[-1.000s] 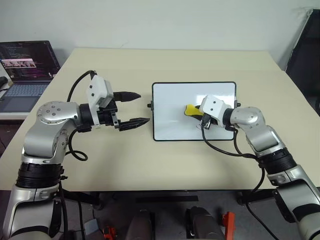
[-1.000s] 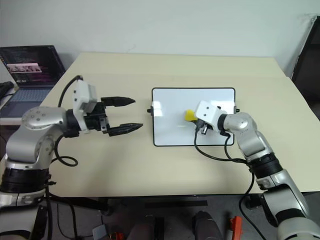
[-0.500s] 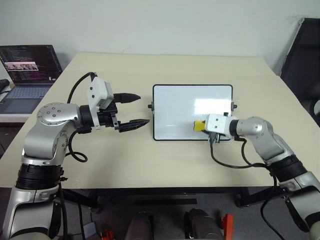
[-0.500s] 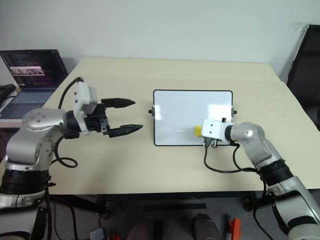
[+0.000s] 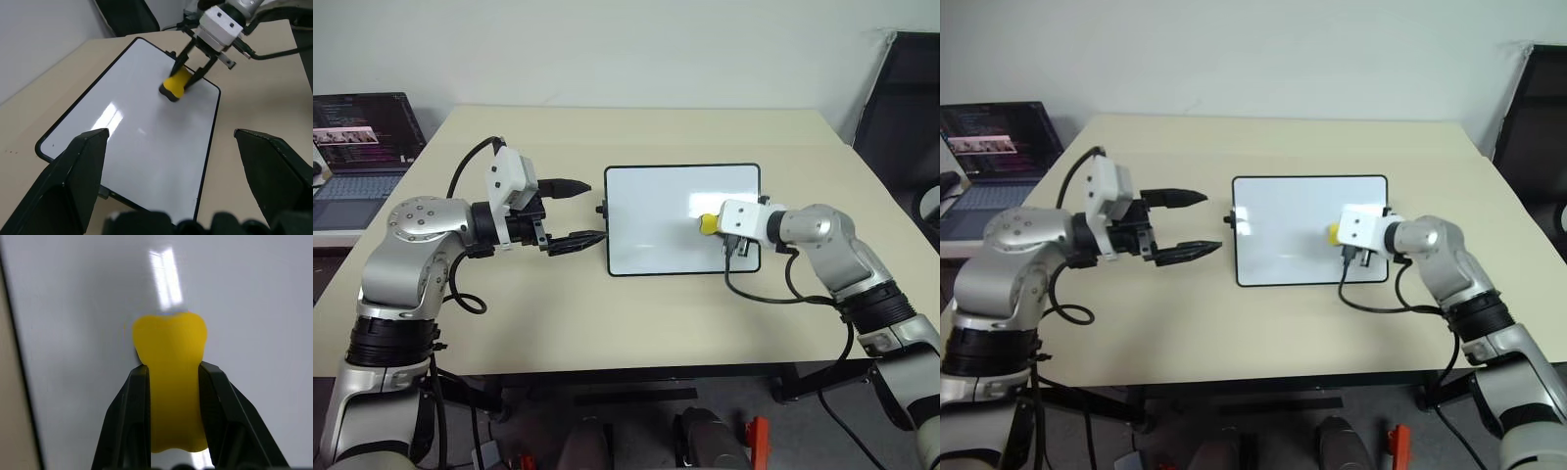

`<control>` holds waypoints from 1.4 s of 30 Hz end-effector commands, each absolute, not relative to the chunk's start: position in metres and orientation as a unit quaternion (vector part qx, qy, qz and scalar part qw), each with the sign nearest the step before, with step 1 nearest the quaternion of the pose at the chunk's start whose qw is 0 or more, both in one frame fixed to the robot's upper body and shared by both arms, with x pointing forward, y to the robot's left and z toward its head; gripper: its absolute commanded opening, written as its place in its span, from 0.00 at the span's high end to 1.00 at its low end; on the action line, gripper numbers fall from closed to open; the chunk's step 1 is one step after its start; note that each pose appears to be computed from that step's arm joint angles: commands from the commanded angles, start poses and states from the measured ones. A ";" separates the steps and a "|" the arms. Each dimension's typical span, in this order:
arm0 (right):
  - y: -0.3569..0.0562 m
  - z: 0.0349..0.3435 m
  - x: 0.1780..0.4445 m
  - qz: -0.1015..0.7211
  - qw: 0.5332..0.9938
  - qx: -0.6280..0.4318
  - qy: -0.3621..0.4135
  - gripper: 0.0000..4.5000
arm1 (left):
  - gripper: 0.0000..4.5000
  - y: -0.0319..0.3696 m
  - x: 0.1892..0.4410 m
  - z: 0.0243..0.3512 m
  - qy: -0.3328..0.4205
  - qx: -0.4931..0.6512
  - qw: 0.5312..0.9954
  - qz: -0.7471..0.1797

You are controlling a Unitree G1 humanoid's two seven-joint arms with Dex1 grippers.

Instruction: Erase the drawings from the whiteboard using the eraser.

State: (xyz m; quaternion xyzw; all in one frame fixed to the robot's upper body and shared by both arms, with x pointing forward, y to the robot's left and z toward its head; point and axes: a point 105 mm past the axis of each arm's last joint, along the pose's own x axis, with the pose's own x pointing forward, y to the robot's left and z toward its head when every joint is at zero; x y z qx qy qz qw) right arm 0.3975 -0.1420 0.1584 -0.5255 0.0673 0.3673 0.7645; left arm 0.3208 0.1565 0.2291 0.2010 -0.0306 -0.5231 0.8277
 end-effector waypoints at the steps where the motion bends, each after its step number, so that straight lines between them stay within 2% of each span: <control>1: -0.161 0.148 0.400 0.346 0.766 -0.531 0.102 0.78 | 0.00 0.154 0.319 0.241 -0.056 0.216 0.822 -0.523; 5: -0.151 0.141 0.389 0.375 0.765 -0.514 0.100 0.78 | 0.00 0.154 0.319 0.241 -0.056 0.216 0.823 -0.523; 7: -0.143 0.158 0.381 0.396 0.788 -0.466 0.070 0.78 | 0.00 0.153 0.318 0.243 -0.059 0.214 0.822 -0.524; 9: -0.141 0.190 0.368 0.414 0.821 -0.391 0.030 0.78 | 0.00 0.149 0.317 0.244 -0.065 0.207 0.820 -0.529; 11: -0.155 0.221 0.355 0.412 0.849 -0.332 0.008 0.78 | 0.00 0.137 0.313 0.243 -0.073 0.198 0.811 -0.546; 13: -0.180 0.243 0.350 0.377 0.876 -0.302 -0.002 0.78 | 0.00 0.119 0.307 0.240 -0.086 0.180 0.796 -0.571; 16: -0.236 0.253 0.352 0.279 0.918 -0.281 0.025 0.78 | 0.00 0.089 0.306 0.234 -0.103 0.158 0.780 -0.597; 19: -0.292 0.246 0.352 0.178 0.944 -0.270 0.073 0.78 | 0.00 0.062 0.317 0.224 -0.106 0.151 0.780 -0.598; 23: -0.334 0.225 0.352 0.099 0.965 -0.201 0.135 0.78 | 0.00 0.038 0.334 0.217 -0.121 0.150 0.784 -0.590; 25: -0.348 0.210 0.352 0.069 0.970 -0.162 0.168 0.78 | 0.00 0.026 0.334 0.213 -0.123 0.157 0.775 -0.599; 32: -0.368 0.160 0.350 0.039 0.956 -0.131 0.260 0.78 | 0.00 0.006 0.326 0.198 -0.109 0.166 0.754 -0.627; 42: -0.373 0.141 0.360 0.018 0.951 -0.096 0.294 0.78 | 0.00 0.010 0.321 0.198 -0.104 0.165 0.758 -0.623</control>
